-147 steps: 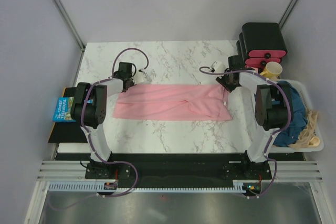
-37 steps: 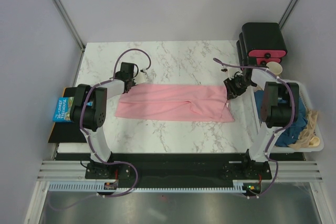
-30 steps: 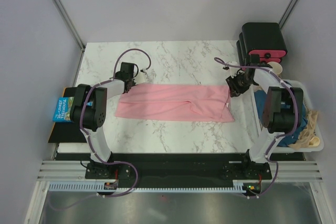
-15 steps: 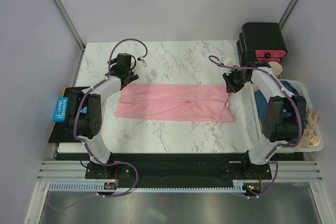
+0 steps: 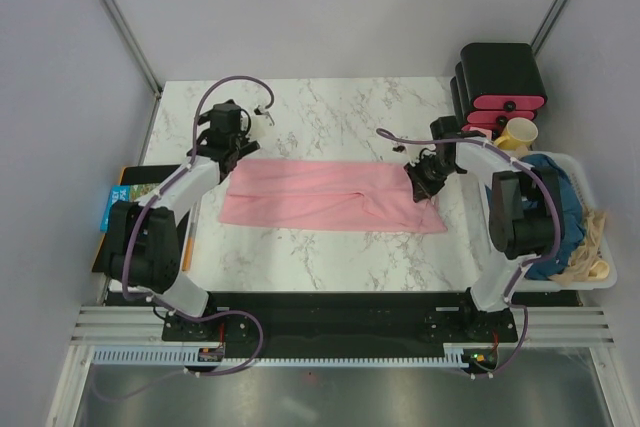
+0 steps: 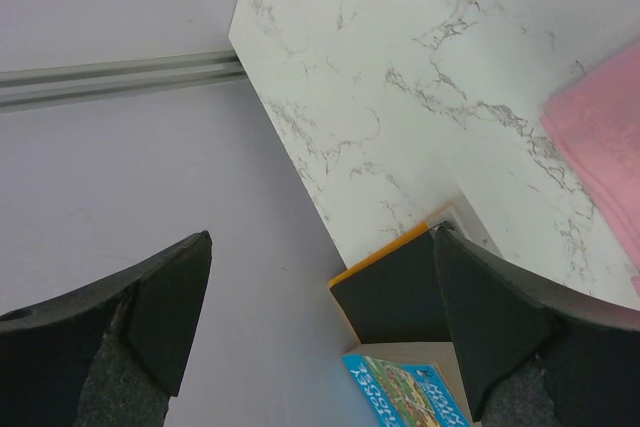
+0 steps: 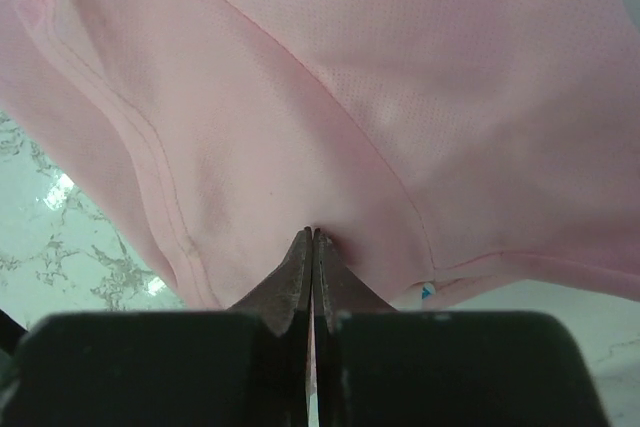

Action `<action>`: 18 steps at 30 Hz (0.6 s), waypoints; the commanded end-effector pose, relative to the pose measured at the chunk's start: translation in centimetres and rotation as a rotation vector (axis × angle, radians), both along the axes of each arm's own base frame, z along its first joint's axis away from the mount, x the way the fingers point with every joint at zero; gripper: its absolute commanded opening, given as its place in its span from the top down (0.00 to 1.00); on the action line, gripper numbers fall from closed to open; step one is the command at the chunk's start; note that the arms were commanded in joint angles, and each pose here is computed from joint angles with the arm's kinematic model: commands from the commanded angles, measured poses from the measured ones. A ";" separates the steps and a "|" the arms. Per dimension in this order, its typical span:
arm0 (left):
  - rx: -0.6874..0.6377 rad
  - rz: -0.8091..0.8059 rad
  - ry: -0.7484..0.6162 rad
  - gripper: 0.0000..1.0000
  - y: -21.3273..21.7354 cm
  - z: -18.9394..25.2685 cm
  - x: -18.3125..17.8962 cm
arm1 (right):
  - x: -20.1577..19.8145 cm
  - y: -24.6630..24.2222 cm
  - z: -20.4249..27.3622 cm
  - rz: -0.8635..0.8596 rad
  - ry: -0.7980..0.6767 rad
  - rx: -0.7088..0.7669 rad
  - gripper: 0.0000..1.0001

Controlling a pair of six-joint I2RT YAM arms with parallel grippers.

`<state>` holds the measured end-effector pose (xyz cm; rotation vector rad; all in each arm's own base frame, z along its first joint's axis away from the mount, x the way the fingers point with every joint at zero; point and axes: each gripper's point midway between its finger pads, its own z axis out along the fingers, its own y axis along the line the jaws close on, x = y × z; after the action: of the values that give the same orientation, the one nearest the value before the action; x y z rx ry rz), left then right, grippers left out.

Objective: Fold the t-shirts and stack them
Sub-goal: Rotate the tshirt 90 degrees

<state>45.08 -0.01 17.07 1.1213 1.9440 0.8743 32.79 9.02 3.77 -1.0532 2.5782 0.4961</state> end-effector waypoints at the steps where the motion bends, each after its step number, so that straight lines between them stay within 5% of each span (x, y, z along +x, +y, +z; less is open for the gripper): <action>1: -0.006 -0.002 -0.040 0.00 0.1 1.8 -1.1 | 1.5 0.1 -0.7 -0.021 -0.025 0.004 1.00; 18: 0.050 -0.014 -0.060 0.00 0.8 3.0 -2.5 | 11.8 -2.9 -2.6 -0.033 -0.169 -0.256 1.00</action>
<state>42.89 0.50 17.65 1.1368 1.9313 0.8888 40.90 8.13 1.92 -1.0256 2.5794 0.2926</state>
